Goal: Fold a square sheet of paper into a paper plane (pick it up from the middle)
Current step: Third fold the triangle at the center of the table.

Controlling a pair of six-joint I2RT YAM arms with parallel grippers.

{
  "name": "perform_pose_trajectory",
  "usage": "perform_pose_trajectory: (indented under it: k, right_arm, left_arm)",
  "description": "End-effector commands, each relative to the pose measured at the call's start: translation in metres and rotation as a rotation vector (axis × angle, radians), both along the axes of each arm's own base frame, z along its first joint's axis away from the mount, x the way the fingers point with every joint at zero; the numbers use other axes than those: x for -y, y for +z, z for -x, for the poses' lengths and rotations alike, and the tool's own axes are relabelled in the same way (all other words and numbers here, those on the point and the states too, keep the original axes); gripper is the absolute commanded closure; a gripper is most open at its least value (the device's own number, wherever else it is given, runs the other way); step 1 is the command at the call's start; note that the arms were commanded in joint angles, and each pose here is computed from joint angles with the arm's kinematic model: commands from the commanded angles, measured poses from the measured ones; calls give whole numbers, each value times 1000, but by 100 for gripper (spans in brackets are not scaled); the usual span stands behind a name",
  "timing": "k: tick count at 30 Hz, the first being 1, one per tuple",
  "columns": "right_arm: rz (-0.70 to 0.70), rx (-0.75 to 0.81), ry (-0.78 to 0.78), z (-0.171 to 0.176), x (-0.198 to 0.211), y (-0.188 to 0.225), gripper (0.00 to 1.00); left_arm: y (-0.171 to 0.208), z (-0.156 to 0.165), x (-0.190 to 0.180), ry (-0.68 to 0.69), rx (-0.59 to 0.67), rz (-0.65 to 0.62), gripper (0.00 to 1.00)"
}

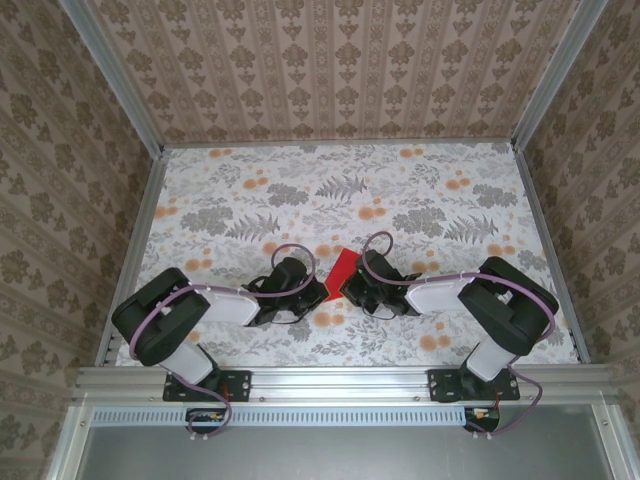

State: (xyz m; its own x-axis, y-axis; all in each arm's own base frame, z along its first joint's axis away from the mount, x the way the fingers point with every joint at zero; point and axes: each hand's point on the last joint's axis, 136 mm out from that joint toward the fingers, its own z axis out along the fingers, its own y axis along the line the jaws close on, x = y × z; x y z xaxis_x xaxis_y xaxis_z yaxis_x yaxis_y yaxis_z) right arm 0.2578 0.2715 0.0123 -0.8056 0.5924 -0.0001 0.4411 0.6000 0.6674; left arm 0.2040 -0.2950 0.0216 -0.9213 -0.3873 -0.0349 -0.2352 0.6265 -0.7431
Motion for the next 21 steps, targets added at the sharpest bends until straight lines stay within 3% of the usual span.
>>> perform_pose_trajectory:
  k: [1,12,21]
  right_arm:
    - [212,-163,-52,33,50,-49,96]
    - [237,-159,-43,32,54,-49,96]
    - [143,39,135,1,11,8,96]
  left_arm:
    - [-22,11,-19,48,-74,-92,100]
    - [-40,23,-74,132,-117,-272,100]
    - [-40,23,-50,15,-129,-278,100]
